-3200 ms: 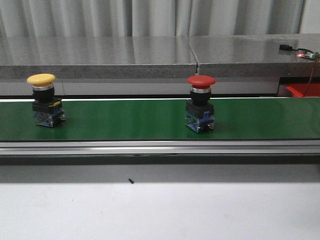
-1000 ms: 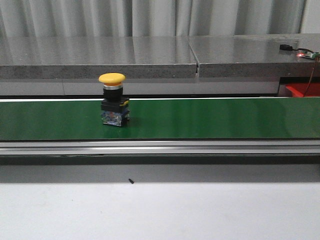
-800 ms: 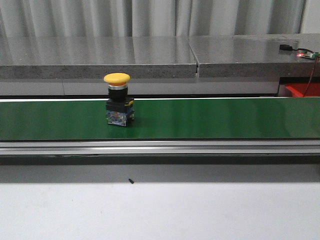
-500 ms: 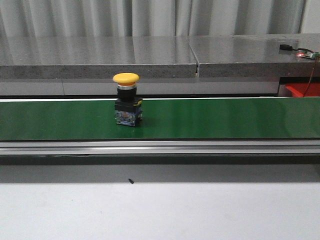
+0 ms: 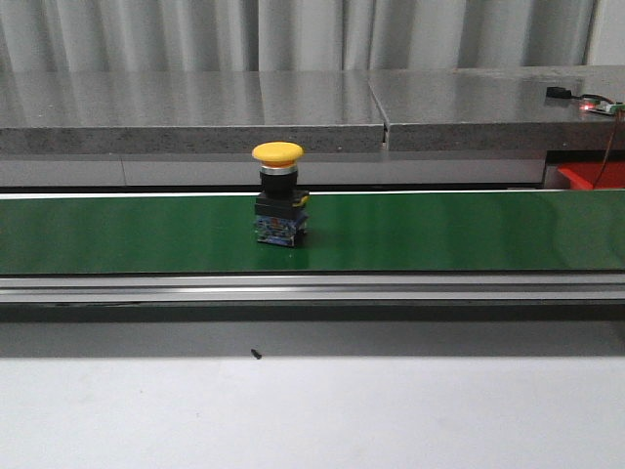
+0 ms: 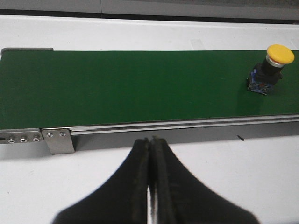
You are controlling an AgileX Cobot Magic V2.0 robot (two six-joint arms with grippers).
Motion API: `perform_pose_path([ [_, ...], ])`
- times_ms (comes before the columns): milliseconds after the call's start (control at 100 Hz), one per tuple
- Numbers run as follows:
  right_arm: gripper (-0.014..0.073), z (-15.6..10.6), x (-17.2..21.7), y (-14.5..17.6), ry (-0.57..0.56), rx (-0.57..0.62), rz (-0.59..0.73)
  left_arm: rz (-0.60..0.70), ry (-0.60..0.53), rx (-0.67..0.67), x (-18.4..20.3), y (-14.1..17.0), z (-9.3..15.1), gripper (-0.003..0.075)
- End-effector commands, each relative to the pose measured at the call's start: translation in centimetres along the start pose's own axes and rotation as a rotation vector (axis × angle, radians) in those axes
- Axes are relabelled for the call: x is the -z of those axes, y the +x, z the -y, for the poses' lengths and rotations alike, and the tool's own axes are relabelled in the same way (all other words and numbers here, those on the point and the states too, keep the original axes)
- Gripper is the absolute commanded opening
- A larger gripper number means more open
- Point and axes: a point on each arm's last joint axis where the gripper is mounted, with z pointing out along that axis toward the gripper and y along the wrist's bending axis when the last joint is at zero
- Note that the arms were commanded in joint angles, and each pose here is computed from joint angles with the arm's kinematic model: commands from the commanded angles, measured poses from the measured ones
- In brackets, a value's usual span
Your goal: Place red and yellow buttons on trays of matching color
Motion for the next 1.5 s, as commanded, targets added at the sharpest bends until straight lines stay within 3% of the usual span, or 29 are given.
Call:
perform_pose_path([
  [0, 0.0243, 0.1, 2.0, -1.8, -0.007, 0.002, 0.139, 0.087, 0.015, 0.008, 0.4, -1.3, 0.2, -0.0018],
  [330, 0.0243, 0.3, -2.9, -1.8, -0.027, -0.029, 0.138, 0.087, 0.015, 0.008, 0.4, -1.3, 0.2, -0.0019],
  [660, 0.0245, 0.3, -5.3, -2.2, -0.033, -0.033, 0.081, 0.087, 0.015, 0.008, 0.4, -1.3, 0.2, -0.0019],
  [730, 0.0278, 0.3, -5.5, -2.2, -0.034, -0.033, 0.067, 0.087, 0.015, 0.008, 0.4, -1.3, 0.2, -0.0019],
  [790, 0.0358, 0.3, -5.8, -2.1, -0.034, -0.033, 0.062, 0.087, 0.015, 0.008, 0.4, -1.3, 0.2, -0.0019],
  [900, 0.0518, 0.3, -5.8, -2.2, -0.034, -0.034, 0.071, 0.087, 0.015, 0.008, 0.4, -1.3, 0.2, -0.0019],
  [970, 0.0561, 0.3, -5.8, -2.3, -0.034, -0.034, 0.082, 0.087, 0.015, 0.008, 0.4, -1.3, 0.2, -0.0019],
  [1160, 0.0562, 0.3, -5.1, -2.6, -0.035, -0.032, 0.099, 0.087, 0.015, 0.008, 0.4, -1.3, 0.2, -0.0019],
  [1490, 0.0562, -0.3, -0.1, -3.2, -0.045, -0.020, 0.141, 0.087, 0.015, 0.008, 0.4, -1.3, 0.2, -0.0019],
])
